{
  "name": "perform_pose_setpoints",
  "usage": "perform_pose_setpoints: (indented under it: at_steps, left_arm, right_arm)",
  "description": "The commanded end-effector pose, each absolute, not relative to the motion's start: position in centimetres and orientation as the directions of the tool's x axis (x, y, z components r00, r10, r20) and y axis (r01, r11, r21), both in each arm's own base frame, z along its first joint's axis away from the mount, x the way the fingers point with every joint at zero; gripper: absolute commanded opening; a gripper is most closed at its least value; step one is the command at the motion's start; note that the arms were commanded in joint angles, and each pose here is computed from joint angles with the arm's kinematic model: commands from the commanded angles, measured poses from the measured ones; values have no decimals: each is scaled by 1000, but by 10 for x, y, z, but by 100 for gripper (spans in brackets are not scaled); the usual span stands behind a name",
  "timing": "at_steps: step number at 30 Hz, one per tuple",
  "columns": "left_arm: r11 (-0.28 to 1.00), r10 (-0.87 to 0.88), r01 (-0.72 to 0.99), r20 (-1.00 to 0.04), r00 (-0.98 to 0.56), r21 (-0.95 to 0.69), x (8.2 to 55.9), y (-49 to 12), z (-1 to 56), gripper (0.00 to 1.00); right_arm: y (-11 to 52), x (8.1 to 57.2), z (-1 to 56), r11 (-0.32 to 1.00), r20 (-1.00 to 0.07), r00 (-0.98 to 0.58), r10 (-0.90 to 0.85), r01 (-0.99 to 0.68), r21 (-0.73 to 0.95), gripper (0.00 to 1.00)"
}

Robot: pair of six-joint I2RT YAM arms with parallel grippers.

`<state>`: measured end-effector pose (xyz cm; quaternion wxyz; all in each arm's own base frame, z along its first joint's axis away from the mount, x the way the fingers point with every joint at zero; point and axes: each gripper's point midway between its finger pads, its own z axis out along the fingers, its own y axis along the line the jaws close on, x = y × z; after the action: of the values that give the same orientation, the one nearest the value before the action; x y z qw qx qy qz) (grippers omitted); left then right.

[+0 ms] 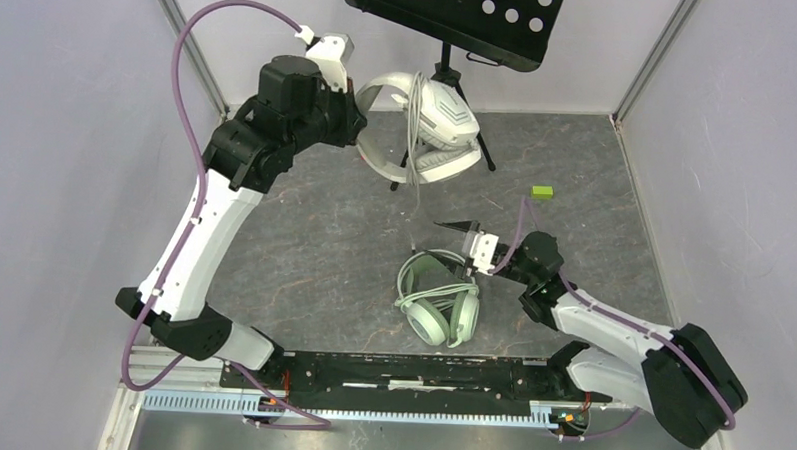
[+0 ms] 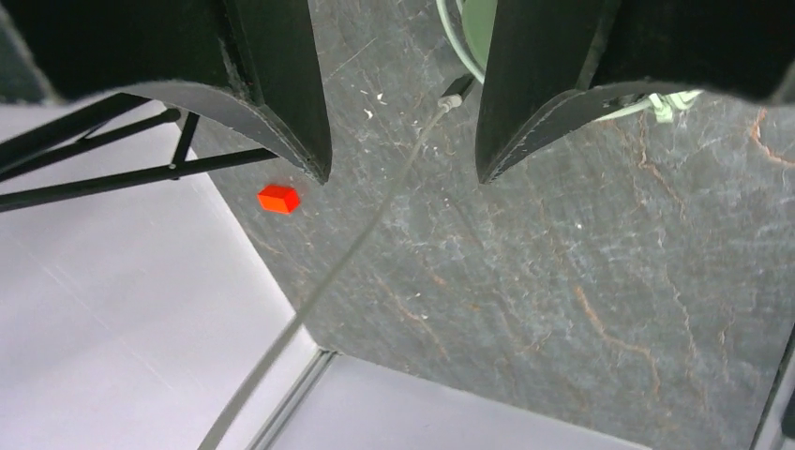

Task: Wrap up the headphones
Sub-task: Wrap the headphones cable around the headphones.

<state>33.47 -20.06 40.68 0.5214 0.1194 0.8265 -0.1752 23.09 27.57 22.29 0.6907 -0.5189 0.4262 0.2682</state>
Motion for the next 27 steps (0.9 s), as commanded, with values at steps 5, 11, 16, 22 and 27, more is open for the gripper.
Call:
perform_pose_setpoints:
  at_steps: [5,11,16,22,27]
  left_arm:
    - [792,-203,515,-937,-284,-327,320,-226,504,2]
    - [765,-240,546,-937,-252,-343,313,-227,528,2]
    - [758,-252,553,-938,-239,-345,314,-229,535,2]
    - [774,-238,542,-943,-231,-328,318,-227,532,2]
    - [794,-225,525,-950,-216,-307,321,-222,531,2]
  right_arm:
    - [296,254,221,250,-815,568,-112,-778,-577,63]
    - [305,266,209,251,-842,527,-117,-804,-539,62]
    - [317,257,204,224,-878,475,-55,-851,-475,61]
    - [322,256,193,264,-903,422,-81,-865,-427,60]
    - [310,262,202,349,-916,390,-97,-848,-398,61]
